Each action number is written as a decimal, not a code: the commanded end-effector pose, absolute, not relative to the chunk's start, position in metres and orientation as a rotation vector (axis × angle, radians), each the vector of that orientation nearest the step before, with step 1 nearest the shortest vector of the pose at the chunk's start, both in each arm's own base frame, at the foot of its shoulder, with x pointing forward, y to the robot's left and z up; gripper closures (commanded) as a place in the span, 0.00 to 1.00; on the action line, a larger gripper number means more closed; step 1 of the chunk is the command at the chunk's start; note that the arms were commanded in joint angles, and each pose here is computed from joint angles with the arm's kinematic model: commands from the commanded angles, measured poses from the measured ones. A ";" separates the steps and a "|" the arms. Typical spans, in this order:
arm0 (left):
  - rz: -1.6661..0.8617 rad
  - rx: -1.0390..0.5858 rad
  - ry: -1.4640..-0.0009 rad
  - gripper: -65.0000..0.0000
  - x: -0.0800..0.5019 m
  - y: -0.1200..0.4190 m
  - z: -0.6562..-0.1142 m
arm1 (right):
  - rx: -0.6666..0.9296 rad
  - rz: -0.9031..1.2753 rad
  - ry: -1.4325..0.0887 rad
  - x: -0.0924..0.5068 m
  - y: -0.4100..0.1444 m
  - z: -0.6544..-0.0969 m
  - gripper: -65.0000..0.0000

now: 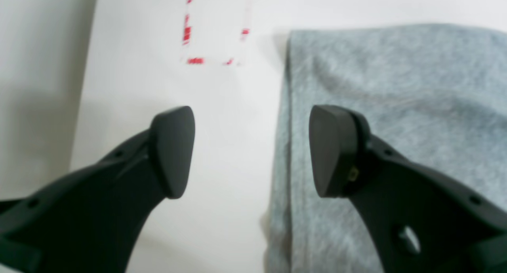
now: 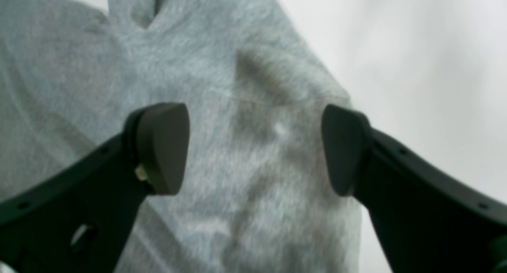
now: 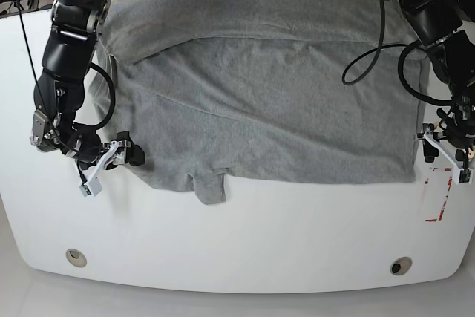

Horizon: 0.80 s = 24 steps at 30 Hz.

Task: Fold the T-shirt properly
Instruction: 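Move both grippers down to the shirt hem corners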

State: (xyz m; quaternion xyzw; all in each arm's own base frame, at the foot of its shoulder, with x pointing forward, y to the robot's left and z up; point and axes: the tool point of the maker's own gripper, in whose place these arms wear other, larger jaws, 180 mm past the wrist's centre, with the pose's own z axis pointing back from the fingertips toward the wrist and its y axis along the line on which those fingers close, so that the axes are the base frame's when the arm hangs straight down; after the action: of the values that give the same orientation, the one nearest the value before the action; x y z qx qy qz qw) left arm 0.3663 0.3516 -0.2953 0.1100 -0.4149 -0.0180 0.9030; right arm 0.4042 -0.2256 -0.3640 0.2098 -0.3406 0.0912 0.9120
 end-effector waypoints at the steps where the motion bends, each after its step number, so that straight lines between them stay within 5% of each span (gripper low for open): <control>1: -0.042 0.228 -0.943 0.35 0.380 0.354 -0.279 | 0.443 0.182 -0.784 0.428 -0.230 -0.345 0.25; 21: -0.037 0.129 -0.971 0.35 0.395 0.342 -0.318 | 0.362 0.191 -0.750 0.436 -0.231 -0.382 0.25; 24: -0.013 0.112 -0.978 0.35 0.404 0.345 -0.316 | 0.370 0.190 -0.751 0.436 -0.228 -0.382 0.34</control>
State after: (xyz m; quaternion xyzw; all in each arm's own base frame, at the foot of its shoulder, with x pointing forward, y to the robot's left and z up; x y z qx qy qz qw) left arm 0.3868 0.3363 -0.3415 0.0498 -0.4358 -0.0125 0.8986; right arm 0.4222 -0.2176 -0.4028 0.1869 -0.3376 0.0884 0.9183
